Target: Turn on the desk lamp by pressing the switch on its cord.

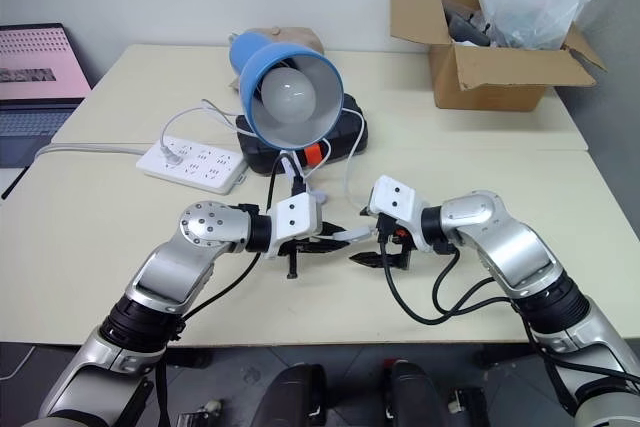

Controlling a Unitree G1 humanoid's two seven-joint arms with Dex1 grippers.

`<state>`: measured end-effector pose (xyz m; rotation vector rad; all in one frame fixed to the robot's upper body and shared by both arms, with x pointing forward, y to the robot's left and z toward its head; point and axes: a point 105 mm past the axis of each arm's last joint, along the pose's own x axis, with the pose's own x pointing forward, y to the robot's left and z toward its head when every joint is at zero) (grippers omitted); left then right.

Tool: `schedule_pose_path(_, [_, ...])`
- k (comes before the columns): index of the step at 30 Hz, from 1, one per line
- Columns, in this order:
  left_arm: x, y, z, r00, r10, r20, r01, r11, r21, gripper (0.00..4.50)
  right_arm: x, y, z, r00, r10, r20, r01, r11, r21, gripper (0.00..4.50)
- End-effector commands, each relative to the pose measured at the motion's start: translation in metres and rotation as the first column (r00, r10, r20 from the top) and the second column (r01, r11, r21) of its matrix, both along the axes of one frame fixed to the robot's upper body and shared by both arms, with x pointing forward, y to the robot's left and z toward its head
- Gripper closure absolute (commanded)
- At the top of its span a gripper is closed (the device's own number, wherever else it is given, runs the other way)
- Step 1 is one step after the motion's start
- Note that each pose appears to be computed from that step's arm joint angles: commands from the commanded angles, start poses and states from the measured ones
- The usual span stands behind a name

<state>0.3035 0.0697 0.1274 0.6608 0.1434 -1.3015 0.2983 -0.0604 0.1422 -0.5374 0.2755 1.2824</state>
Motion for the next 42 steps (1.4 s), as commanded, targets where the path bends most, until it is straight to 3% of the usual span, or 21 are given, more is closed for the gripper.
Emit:
schedule_pose_path(1, [-0.003,-0.004,0.012,0.999,-0.026,0.044,0.027,0.999,-0.020,4.09,0.001,0.002,0.005,0.999,0.015,0.038,-0.015,1.000,0.004,1.26])
schedule_pose_path(11, [-0.003,-0.005,0.015,0.998,-0.026,0.049,0.027,0.999,-0.030,4.09,0.004,0.000,0.000,0.995,0.041,0.090,-0.038,0.998,-0.042,3.49])
schedule_pose_path(26, [-0.003,-0.004,0.015,0.998,-0.029,0.057,0.030,0.999,-0.023,4.09,0.002,0.005,0.012,0.994,0.065,0.093,-0.067,0.997,0.024,3.66])
schedule_pose_path(28, [-0.003,-0.003,0.014,0.998,-0.029,0.058,0.030,0.999,-0.019,4.09,0.000,0.006,0.016,0.993,0.076,0.091,-0.081,0.996,0.046,2.97])
schedule_pose_path(30, [-0.002,-0.002,0.012,0.998,-0.030,0.063,0.031,0.999,-0.009,4.09,-0.001,0.006,0.019,0.992,0.084,0.095,-0.090,0.995,0.054,2.74])
schedule_pose_path(37, [0.002,-0.001,0.002,0.996,-0.017,0.083,0.013,0.999,0.042,4.09,-0.012,-0.008,0.040,0.990,0.067,0.127,-0.077,0.994,0.072,1.09])
schedule_pose_path(42, [0.013,-0.008,-0.013,0.995,0.040,0.090,-0.044,0.998,0.046,4.09,-0.026,-0.033,0.045,0.992,-0.033,0.121,0.025,0.997,0.072,0.03])
